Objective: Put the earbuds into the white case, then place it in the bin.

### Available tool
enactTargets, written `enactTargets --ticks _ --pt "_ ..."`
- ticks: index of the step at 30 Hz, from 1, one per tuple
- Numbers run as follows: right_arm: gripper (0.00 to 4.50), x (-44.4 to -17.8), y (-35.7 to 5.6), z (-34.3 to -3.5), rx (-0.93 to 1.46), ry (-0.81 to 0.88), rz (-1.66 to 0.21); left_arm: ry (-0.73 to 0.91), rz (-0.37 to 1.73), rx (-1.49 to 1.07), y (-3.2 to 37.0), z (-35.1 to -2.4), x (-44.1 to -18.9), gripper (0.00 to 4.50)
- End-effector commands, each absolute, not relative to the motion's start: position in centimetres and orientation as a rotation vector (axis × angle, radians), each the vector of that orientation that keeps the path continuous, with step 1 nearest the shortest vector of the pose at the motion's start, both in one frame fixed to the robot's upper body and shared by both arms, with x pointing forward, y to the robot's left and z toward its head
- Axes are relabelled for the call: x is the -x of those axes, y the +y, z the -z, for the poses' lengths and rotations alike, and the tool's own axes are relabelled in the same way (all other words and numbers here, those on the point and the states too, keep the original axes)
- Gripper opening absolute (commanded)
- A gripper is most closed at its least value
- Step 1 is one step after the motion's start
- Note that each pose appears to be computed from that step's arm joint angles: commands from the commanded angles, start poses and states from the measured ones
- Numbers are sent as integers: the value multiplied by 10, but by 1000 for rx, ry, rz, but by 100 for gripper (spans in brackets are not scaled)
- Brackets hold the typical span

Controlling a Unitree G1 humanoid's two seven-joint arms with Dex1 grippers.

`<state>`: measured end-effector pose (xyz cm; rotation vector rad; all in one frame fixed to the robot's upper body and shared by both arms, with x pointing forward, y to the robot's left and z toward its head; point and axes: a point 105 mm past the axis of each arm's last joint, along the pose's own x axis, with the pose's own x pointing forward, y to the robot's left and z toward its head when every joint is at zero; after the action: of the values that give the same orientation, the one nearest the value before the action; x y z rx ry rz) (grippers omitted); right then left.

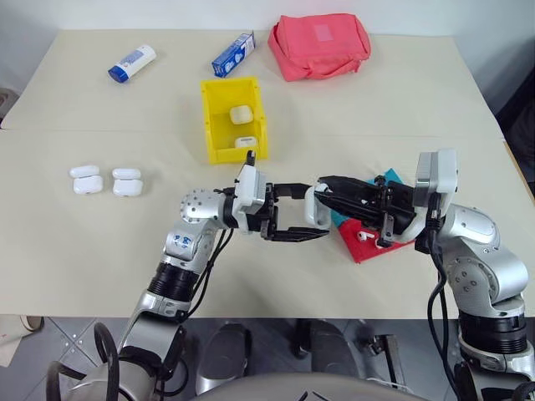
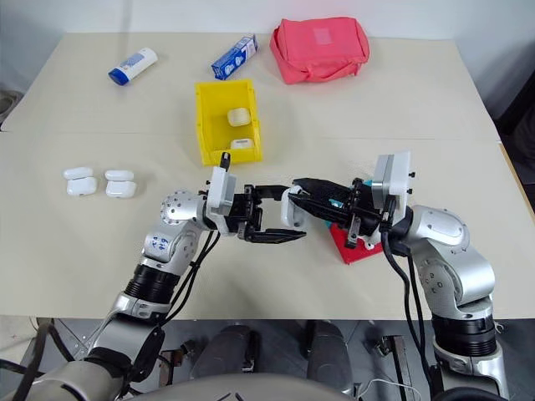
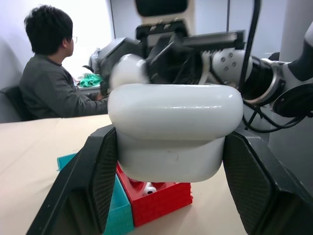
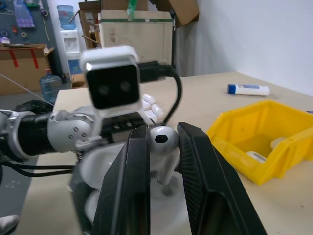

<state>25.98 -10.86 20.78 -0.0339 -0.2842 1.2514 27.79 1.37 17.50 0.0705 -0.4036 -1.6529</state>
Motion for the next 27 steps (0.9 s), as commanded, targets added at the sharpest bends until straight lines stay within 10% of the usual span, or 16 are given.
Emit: enactTargets --ticks 1,27 --pt "47 -261 -109 -207 37 -312 -1248 -483 1671 -63 14 -191 -269 280" --pt "47 -260 -126 -171 97 -115 -1331 -528 1616 -58 20 -199 -277 280"
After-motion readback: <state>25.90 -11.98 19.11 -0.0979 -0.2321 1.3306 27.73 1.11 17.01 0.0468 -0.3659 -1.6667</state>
